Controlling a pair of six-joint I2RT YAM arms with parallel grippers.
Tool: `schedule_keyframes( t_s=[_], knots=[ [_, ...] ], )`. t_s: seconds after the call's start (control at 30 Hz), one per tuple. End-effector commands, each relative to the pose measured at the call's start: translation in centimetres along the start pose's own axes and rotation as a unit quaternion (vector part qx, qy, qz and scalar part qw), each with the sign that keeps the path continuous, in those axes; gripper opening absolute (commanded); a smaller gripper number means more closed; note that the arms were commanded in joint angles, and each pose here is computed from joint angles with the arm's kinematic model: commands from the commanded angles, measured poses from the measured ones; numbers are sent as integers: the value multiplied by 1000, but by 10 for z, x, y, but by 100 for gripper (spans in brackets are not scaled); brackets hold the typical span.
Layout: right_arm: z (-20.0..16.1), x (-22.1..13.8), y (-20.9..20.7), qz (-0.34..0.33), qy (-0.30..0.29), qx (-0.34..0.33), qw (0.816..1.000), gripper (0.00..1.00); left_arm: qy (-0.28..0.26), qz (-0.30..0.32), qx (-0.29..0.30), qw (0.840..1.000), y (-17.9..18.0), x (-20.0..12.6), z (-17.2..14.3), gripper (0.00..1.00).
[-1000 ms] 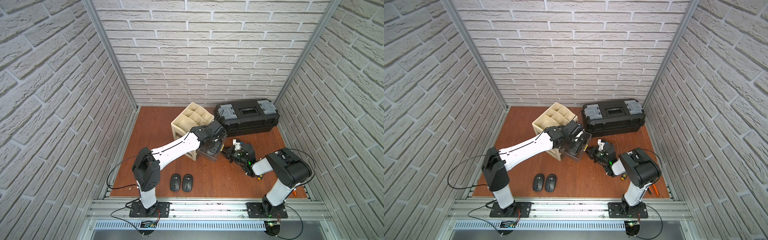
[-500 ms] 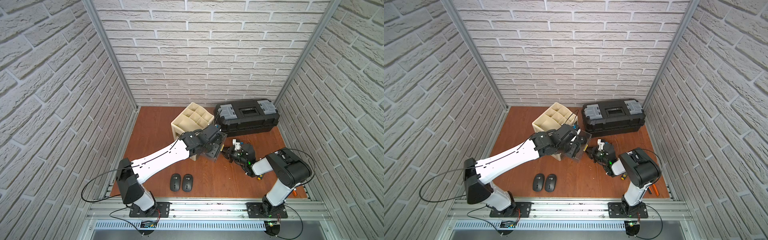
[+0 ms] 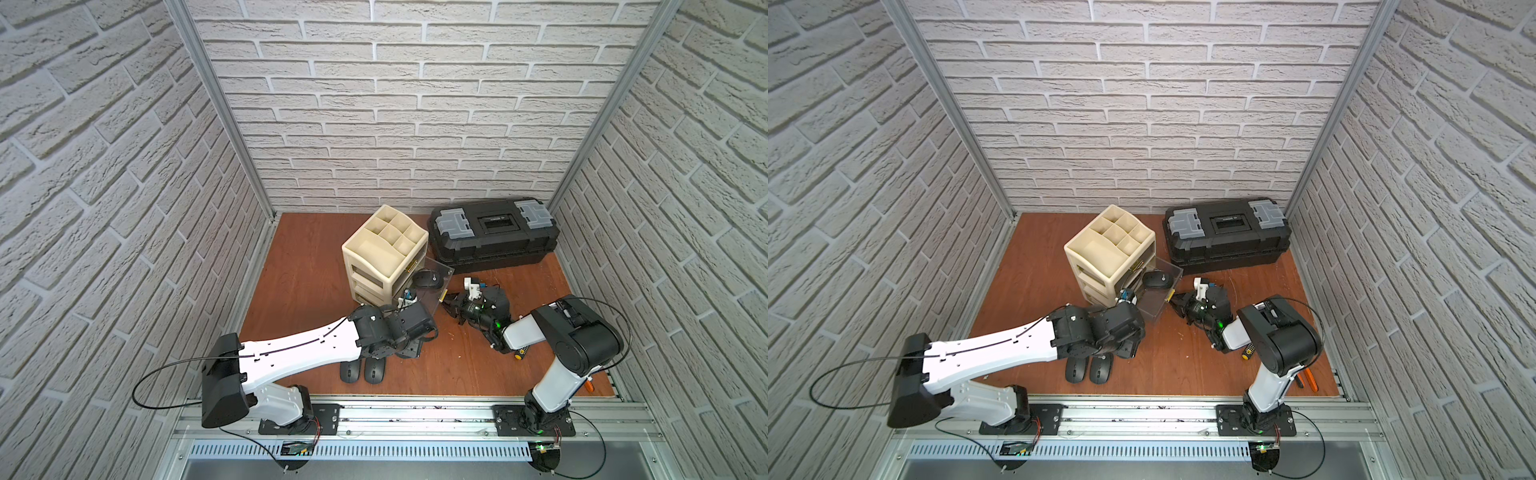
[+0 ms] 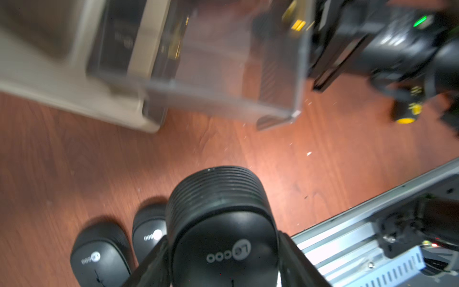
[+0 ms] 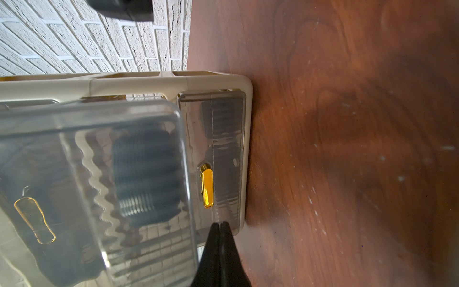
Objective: Take the mice out of the drawer
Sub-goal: Place the mouse at the center of the board.
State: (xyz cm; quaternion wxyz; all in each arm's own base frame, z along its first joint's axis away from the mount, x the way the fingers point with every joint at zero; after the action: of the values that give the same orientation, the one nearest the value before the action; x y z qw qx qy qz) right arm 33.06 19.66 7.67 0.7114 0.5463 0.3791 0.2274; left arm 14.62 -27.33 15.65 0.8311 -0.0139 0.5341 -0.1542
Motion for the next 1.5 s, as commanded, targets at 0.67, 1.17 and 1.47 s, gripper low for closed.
schedule_keyframes(
  t_s=[0.67, 1.17, 1.47],
  knots=[
    [-3, 1, 16, 23, 8, -24, 999, 3, 55, 18, -52, 997, 9, 82, -58, 60],
    [-5, 1, 10, 16, 8, -23, 1000, 3, 94, 45, -62, 993, 22, 90, -74, 60],
    [-7, 1, 5, 12, 8, -19, 1000, 3, 101, 55, -66, 991, 28, 89, -73, 70]
  ],
)
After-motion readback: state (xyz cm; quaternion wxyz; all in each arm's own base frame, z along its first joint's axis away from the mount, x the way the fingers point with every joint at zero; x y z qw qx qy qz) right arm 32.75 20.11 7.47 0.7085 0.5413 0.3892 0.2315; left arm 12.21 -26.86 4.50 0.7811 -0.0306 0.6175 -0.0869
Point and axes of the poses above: each gripper's point midway between its finger pads, its own x axis out along the fingers, its own y axis along the line the jaws close on, z = x × y, the point moved 1 cm from there along -x, back along the fingers, and after that the axes turned 6 degrees about -x, right-handed, at the moved point
